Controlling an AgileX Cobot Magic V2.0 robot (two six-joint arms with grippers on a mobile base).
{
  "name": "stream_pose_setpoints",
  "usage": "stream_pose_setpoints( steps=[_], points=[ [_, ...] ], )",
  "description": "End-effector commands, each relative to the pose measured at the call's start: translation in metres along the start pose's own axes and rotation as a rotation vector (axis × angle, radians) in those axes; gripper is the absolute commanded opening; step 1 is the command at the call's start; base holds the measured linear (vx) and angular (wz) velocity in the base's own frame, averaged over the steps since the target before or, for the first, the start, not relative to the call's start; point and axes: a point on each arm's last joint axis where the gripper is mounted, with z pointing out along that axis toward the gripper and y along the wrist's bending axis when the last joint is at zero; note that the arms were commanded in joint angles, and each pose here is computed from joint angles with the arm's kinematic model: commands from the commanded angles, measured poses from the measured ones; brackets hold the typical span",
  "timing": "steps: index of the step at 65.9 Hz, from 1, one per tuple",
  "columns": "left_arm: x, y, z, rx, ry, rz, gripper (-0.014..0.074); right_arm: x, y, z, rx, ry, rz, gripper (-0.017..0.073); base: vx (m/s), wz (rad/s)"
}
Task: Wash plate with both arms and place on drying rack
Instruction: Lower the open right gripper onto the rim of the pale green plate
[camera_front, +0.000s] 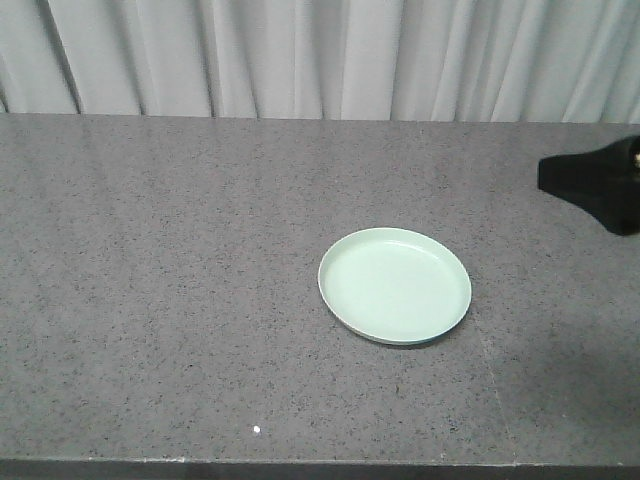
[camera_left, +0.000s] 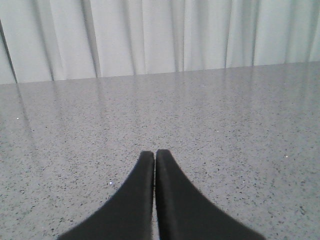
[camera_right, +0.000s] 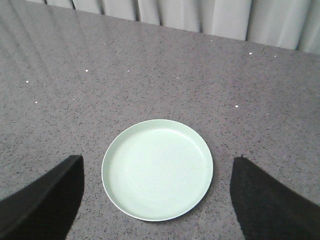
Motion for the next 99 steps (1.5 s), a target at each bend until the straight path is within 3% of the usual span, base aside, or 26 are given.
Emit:
stream_pose_setpoints(
  steps=[1, 13, 21, 32, 40, 61, 77, 99],
  points=[
    [0.002, 0.0, 0.001, 0.006, -0.046, -0.012, -0.0006, -0.028, -0.002, 0.009, -0.044, -0.025, -0.012, 0.0568, 0.0, 0.0],
    [0.002, 0.0, 0.001, 0.006, -0.046, -0.012, -0.0006, -0.053, 0.011, 0.064, -0.126, 0.058, -0.065, 0.0568, 0.0, 0.0],
    [0.002, 0.0, 0.001, 0.006, -0.046, -0.012, -0.0006, -0.05, 0.007, 0.11, -0.052, 0.193, -0.066, 0.0568, 0.0, 0.0],
    [0.002, 0.0, 0.001, 0.006, -0.046, -0.012, -0.0006, -0.036, -0.016, 0.16, 0.108, 0.371, -0.066, 0.0568, 0.0, 0.0],
    [0.002, 0.0, 0.001, 0.006, -0.046, -0.012, -0.0006, -0.028, -0.028, 0.187, 0.158, 0.468, -0.06, 0.0568, 0.0, 0.0],
    [0.002, 0.0, 0.001, 0.006, -0.046, -0.012, -0.0006, -0.02, -0.04, 0.232, 0.173, 0.581, -0.032, 0.0566, 0.0, 0.0],
    [0.002, 0.0, 0.001, 0.006, -0.046, -0.012, -0.0006, 0.004, -0.048, 0.259, 0.174, 0.699, -0.023, 0.0566, 0.0, 0.0],
    [0.002, 0.0, 0.001, 0.006, -0.046, -0.012, -0.0006, 0.018, -0.056, 0.27, 0.218, 0.765, -0.026, 0.0542, 0.0, 0.0]
  ],
)
